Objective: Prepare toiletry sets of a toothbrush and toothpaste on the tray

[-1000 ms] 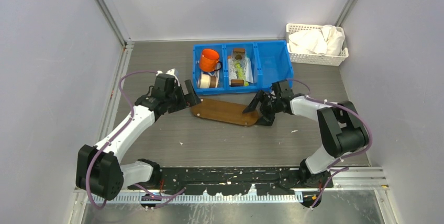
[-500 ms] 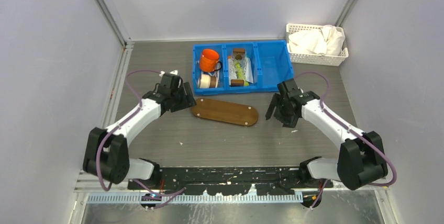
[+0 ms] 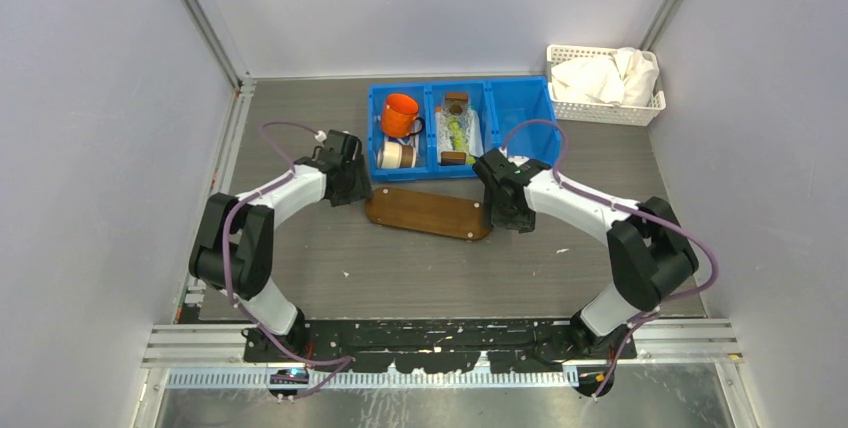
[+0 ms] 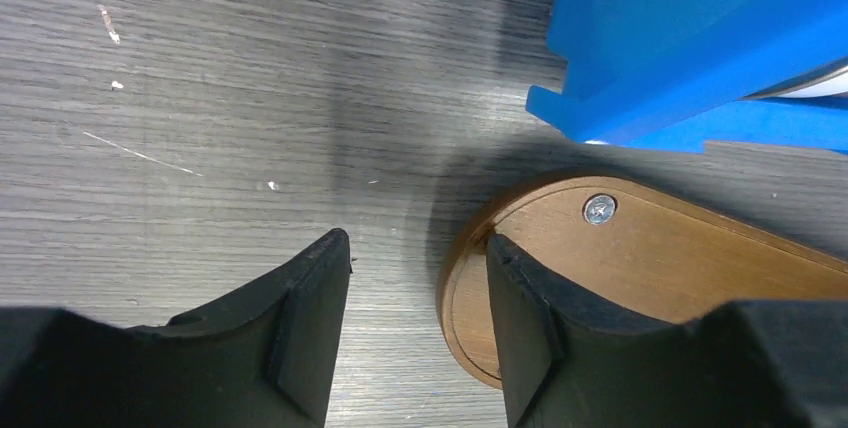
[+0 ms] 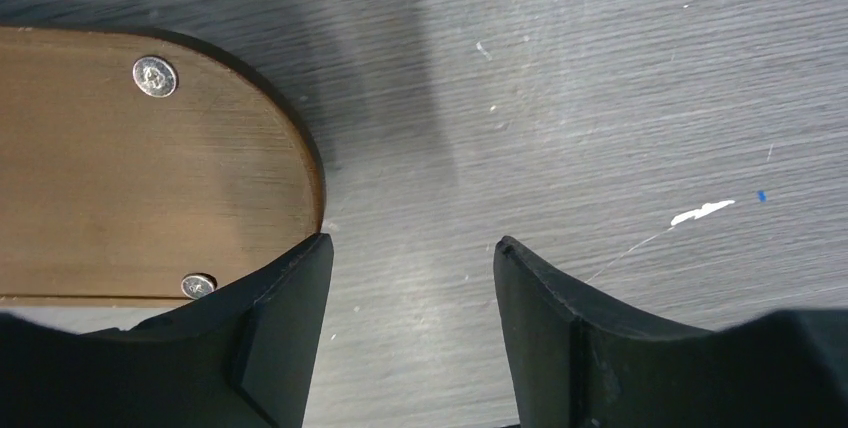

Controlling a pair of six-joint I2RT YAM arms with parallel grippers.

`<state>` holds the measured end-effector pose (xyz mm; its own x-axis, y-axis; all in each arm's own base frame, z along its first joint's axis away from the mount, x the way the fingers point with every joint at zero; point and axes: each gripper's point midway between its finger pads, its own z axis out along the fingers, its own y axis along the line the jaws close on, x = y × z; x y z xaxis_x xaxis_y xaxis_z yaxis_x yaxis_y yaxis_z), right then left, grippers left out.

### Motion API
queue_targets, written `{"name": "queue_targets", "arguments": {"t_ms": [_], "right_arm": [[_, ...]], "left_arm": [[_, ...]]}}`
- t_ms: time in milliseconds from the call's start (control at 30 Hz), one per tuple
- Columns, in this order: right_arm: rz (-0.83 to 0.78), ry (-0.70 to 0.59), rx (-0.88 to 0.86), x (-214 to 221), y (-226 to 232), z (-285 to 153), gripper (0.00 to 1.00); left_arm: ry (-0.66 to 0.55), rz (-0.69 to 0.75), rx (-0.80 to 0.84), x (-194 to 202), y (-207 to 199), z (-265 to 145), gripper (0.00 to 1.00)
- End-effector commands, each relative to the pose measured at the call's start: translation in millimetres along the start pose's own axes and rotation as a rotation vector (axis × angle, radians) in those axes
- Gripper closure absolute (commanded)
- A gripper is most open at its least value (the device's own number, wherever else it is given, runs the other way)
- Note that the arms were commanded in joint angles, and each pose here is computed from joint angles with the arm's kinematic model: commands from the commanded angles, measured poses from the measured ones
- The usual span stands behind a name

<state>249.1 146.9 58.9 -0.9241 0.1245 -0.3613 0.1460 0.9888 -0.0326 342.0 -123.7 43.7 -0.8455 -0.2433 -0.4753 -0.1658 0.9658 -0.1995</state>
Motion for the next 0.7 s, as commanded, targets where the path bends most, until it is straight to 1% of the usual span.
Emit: {"name": "queue_targets", "arguments": {"t_ms": [0,200,400,667], "right_arm": [[0.002,-0.088,0.065,-22.6,-3.2,7.5,0.34],[-0.003,-0.09,0.043,-29.0,9.5,19.6,0.35],[-0.003,-0.095,0.037,-38.2,18.9,24.3,0.35],[0.04,-0.088,0.007,-50.8,14.1,28.3,0.35]], "left_arm": [[-0.049,0.01,0.045,-11.4,-12.0,0.3,0.46],[-0.025,0.025,0.081,11.0,-22.3,-7.1,0.46],[-0.04,0.049,0.107,27.1,-31.2,-28.6,0.47],[-0.059,0.063,0.137,39.7,-36.5,-52.3,0.47]]}}
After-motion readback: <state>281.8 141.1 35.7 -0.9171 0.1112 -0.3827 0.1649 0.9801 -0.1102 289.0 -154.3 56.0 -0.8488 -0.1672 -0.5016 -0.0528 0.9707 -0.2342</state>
